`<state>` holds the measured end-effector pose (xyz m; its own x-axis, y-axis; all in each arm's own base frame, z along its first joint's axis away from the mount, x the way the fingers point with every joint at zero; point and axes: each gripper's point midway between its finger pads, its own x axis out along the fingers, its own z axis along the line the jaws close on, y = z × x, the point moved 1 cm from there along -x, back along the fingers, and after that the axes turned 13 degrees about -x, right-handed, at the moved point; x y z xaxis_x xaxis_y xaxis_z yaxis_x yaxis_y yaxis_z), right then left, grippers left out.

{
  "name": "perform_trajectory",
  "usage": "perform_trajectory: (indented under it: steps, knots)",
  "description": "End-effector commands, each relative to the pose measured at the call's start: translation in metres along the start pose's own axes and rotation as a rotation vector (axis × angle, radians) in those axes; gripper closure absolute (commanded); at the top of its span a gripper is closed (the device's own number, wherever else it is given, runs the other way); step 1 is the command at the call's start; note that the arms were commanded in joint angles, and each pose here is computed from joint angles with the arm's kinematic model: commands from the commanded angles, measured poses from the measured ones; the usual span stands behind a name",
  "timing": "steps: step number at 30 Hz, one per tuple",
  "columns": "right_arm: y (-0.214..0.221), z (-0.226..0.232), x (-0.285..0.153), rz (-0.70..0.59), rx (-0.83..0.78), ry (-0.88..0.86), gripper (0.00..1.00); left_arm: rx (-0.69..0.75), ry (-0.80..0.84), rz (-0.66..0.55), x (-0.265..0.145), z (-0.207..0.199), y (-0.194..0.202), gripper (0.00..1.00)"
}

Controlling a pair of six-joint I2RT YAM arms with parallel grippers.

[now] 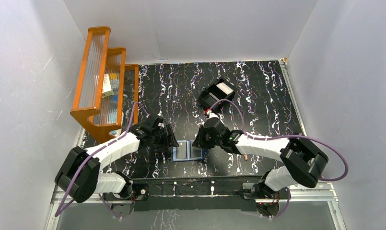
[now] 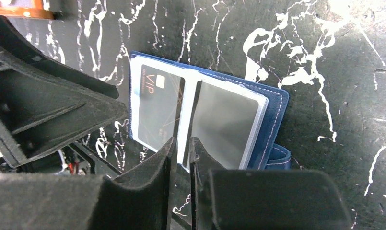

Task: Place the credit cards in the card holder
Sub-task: Turn over the card slot in the card holder.

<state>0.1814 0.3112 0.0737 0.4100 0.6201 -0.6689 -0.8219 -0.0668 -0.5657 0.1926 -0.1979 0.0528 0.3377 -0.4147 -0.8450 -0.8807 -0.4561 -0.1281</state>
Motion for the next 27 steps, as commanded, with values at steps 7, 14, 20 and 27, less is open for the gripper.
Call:
perform_trajectory:
  steps: [7,14,20,27]
  knots:
    - [0.014,-0.019,0.014,0.043,-0.037,0.079,0.79,-0.002,0.135,0.139,0.011,-0.01,0.022,0.38]
    - [0.027,-0.029,0.017,0.062,-0.018,0.094,0.8,-0.016,0.349,0.187,-0.003,-0.046,0.028,0.46]
    - [0.027,-0.03,0.018,0.059,-0.017,0.098,0.8,-0.024,0.416,0.167,-0.007,-0.052,0.028,0.54]
    - [0.029,-0.032,0.018,0.06,-0.009,0.097,0.79,-0.024,0.464,0.196,-0.003,-0.055,0.033,0.59]
